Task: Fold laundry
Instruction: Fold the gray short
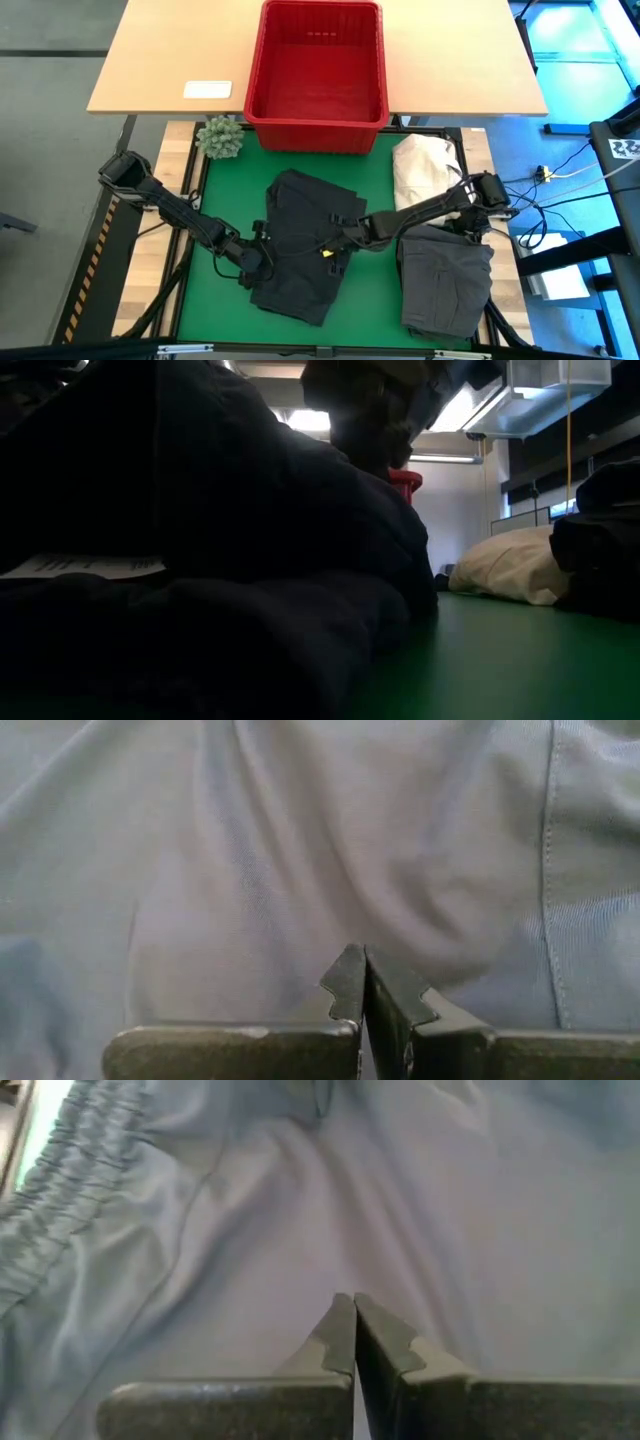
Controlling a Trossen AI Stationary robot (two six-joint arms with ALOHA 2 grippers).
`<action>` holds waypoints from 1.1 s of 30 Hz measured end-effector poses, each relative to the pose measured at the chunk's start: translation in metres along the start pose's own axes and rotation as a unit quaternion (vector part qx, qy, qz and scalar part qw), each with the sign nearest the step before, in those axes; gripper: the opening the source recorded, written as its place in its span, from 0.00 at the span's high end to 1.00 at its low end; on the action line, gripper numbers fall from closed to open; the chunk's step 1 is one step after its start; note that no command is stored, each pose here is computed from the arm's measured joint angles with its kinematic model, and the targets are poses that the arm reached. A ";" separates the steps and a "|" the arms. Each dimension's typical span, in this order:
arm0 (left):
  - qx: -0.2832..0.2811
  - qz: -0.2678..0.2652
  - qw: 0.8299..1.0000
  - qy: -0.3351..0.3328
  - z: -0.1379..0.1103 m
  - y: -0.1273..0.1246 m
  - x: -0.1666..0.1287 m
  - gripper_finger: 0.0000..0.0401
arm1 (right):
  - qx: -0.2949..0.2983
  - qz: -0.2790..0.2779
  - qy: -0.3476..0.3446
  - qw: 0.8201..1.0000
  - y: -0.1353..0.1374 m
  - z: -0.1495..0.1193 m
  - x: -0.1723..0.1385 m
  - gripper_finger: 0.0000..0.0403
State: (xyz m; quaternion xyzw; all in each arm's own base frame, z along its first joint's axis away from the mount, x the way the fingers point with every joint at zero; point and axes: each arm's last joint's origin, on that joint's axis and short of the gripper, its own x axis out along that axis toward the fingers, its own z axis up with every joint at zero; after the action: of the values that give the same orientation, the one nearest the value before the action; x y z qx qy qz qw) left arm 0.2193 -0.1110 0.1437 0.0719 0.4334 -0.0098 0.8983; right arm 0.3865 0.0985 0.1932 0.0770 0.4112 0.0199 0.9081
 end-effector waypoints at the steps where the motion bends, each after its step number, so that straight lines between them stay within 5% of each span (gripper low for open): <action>1: 0.000 0.000 1.000 0.000 0.000 0.000 0.000 1.00 | -0.002 0.002 -0.003 1.000 0.002 0.000 0.000 0.99; 14: -0.005 -0.018 1.000 -0.005 0.002 -0.001 -0.002 1.00 | -0.004 -0.007 -0.022 1.000 0.003 0.004 -0.003 0.99; 33: -0.003 -0.036 0.995 -0.089 0.017 0.008 -0.044 1.00 | -0.047 -0.033 -0.063 0.996 0.036 0.004 -0.040 0.99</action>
State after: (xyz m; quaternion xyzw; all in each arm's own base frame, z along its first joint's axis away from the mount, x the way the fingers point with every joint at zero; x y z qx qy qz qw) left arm 0.2060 -0.1072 0.1891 0.0522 0.3540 -0.0471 0.9326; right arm 0.3642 0.1293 0.2310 0.0220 0.3543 0.0046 0.9348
